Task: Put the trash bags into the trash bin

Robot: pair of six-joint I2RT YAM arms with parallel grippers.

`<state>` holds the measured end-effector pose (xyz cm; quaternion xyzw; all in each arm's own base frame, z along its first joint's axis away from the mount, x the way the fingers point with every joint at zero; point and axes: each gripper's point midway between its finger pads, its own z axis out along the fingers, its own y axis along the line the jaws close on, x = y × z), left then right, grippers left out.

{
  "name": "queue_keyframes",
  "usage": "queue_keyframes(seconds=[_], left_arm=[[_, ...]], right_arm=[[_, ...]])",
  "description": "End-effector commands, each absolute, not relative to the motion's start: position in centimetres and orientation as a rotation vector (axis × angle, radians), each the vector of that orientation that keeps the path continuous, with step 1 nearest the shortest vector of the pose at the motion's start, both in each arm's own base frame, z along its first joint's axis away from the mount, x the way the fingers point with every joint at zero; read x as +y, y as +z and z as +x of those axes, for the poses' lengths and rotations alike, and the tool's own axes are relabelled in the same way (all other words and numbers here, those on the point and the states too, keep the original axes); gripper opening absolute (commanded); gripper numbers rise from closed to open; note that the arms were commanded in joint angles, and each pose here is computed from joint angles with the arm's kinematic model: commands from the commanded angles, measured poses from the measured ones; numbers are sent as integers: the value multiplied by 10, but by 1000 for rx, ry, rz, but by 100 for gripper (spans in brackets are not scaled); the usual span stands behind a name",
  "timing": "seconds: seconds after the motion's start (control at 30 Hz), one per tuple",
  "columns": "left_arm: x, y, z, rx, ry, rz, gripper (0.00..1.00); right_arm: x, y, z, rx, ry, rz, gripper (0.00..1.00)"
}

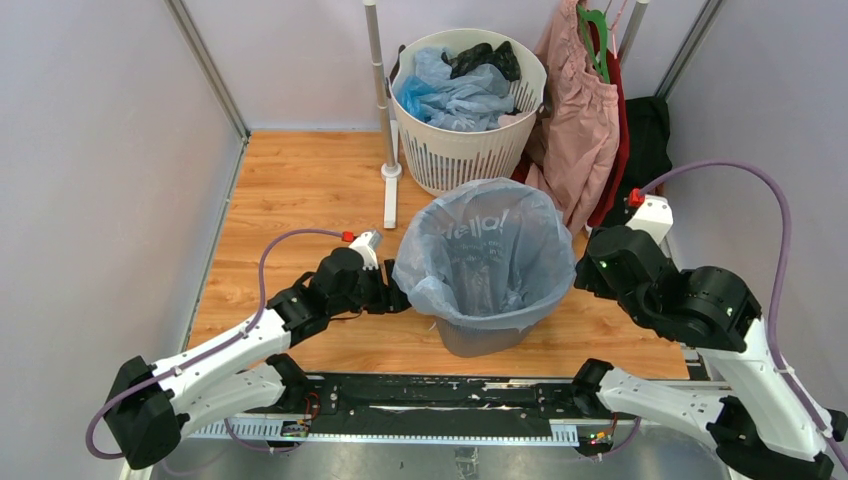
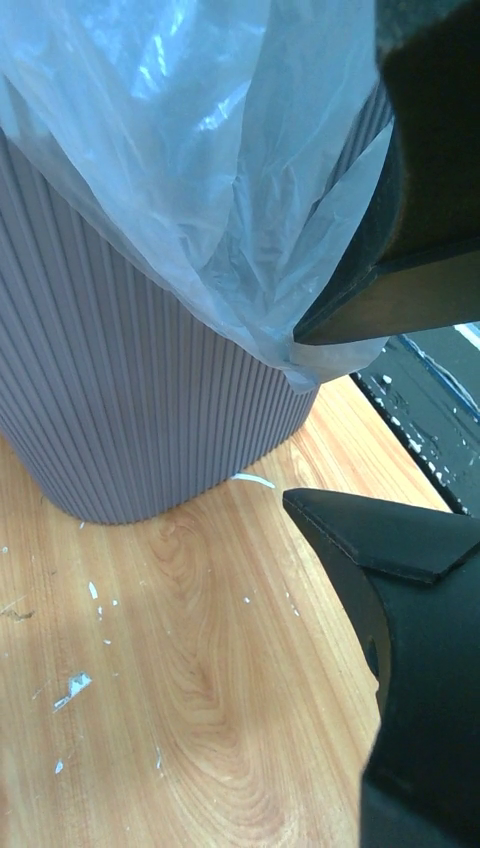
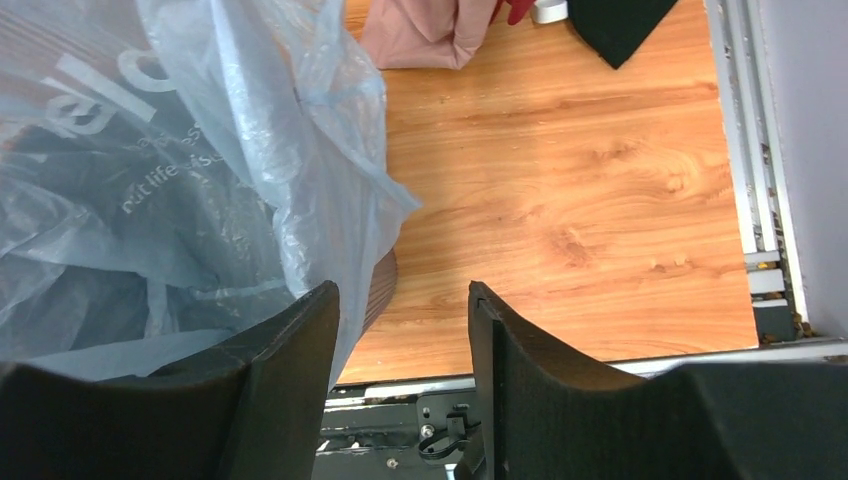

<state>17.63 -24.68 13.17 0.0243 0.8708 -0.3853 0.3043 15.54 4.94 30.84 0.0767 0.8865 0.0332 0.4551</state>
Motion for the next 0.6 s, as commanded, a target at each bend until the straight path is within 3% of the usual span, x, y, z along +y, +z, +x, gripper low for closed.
queue_keyframes(seconds=[0.0, 0.03, 0.17, 0.37, 0.57], left_arm=[[-249, 146, 176, 2284, -1025, 95, 65], [-248, 146, 176, 2288, -1017, 97, 69], [-240, 149, 175, 2298, -972, 103, 99], [-224, 146, 172, 2336, -882, 80, 100], [-210, 144, 166, 2347, -831, 51, 100]], right_arm=[[36, 307, 158, 2183, 5, 255, 55], [35, 315, 159, 2163, 10, 256, 55], [40, 355, 171, 2106, -1, 151, 55], [87, 369, 189, 2137, 76, -136, 55], [116, 342, 203, 2260, 10, -336, 56]])
